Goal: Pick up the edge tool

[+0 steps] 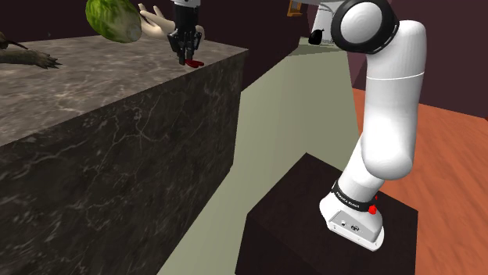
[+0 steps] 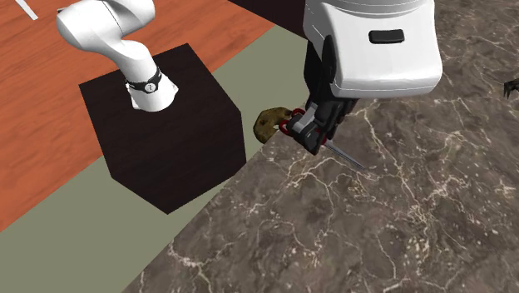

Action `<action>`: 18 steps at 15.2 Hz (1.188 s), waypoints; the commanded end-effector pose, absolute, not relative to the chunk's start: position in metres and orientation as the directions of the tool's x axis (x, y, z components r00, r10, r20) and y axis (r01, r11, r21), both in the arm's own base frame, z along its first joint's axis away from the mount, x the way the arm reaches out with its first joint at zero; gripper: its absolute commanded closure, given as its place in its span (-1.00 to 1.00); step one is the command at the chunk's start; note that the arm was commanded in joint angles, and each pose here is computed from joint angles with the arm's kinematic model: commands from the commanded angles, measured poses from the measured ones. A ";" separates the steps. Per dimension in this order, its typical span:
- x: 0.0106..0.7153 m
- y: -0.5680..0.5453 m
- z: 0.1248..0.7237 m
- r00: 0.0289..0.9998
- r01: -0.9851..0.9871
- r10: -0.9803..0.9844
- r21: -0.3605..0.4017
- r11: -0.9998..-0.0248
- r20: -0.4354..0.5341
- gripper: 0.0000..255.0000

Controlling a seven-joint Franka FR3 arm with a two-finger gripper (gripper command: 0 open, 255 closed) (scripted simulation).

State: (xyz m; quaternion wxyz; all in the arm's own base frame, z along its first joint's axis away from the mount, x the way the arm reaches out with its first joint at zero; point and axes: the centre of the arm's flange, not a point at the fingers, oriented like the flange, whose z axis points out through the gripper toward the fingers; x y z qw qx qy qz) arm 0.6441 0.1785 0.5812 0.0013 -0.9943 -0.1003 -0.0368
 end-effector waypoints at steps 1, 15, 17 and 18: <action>0.648 0.176 0.572 0.979 0.196 0.196 0.009 -0.981 0.061 1.00; 0.645 0.176 0.627 0.979 0.196 0.196 0.009 -0.981 0.061 1.00; 0.645 0.176 0.638 0.979 0.196 0.196 0.009 -0.981 0.061 1.00; 0.645 0.176 0.643 0.979 0.196 0.196 0.009 -0.981 0.061 1.00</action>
